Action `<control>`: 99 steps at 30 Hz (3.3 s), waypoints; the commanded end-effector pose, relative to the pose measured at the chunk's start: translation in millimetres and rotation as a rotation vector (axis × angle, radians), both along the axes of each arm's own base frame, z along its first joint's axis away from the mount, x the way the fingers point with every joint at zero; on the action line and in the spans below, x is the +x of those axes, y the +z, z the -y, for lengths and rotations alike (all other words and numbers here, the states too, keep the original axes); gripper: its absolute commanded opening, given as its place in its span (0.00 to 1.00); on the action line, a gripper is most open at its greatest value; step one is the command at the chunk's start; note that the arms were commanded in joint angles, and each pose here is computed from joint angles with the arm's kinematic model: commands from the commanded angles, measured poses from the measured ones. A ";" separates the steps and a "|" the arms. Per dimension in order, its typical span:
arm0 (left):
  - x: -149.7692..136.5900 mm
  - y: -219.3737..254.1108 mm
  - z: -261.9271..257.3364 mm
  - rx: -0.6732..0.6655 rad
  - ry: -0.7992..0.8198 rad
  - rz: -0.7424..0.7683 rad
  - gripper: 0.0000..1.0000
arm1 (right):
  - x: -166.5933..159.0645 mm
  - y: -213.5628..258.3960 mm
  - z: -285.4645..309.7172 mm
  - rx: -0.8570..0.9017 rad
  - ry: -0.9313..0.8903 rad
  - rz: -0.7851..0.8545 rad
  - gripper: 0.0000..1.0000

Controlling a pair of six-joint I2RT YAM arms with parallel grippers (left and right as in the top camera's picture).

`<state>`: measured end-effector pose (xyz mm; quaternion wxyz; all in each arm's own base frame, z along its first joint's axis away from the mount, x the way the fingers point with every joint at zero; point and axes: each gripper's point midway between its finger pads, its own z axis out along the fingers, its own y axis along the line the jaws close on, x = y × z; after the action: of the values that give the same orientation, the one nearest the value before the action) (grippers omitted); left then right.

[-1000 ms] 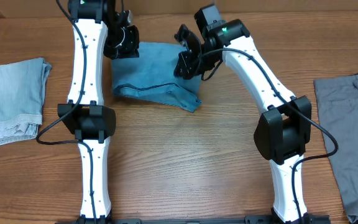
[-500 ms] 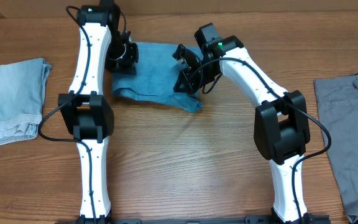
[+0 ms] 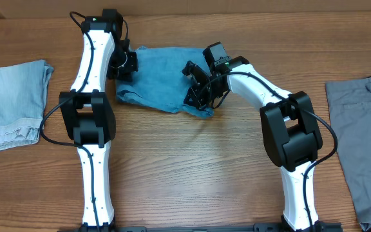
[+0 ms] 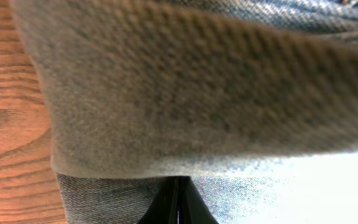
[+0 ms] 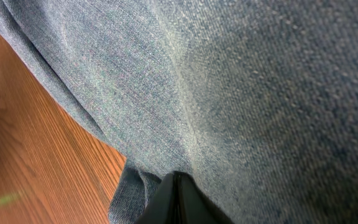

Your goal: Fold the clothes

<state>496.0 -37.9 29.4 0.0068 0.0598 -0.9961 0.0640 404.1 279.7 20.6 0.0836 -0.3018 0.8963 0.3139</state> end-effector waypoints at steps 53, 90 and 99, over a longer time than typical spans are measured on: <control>-15.5 36.5 10.2 0.085 0.005 -0.015 0.04 | -52.1 -13.2 40.4 0.167 0.129 -0.210 0.04; 91.7 -13.8 -10.0 0.133 0.086 0.402 0.07 | 142.5 -66.2 56.0 -0.085 -0.533 0.050 0.04; 94.1 148.7 1.4 0.063 0.052 0.576 0.04 | 158.3 71.1 32.9 0.183 -0.466 0.136 0.04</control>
<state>595.8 -37.5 103.9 -0.2327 0.0658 -0.9699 0.0289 556.9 236.4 20.6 0.1979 -0.0768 0.9253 0.3144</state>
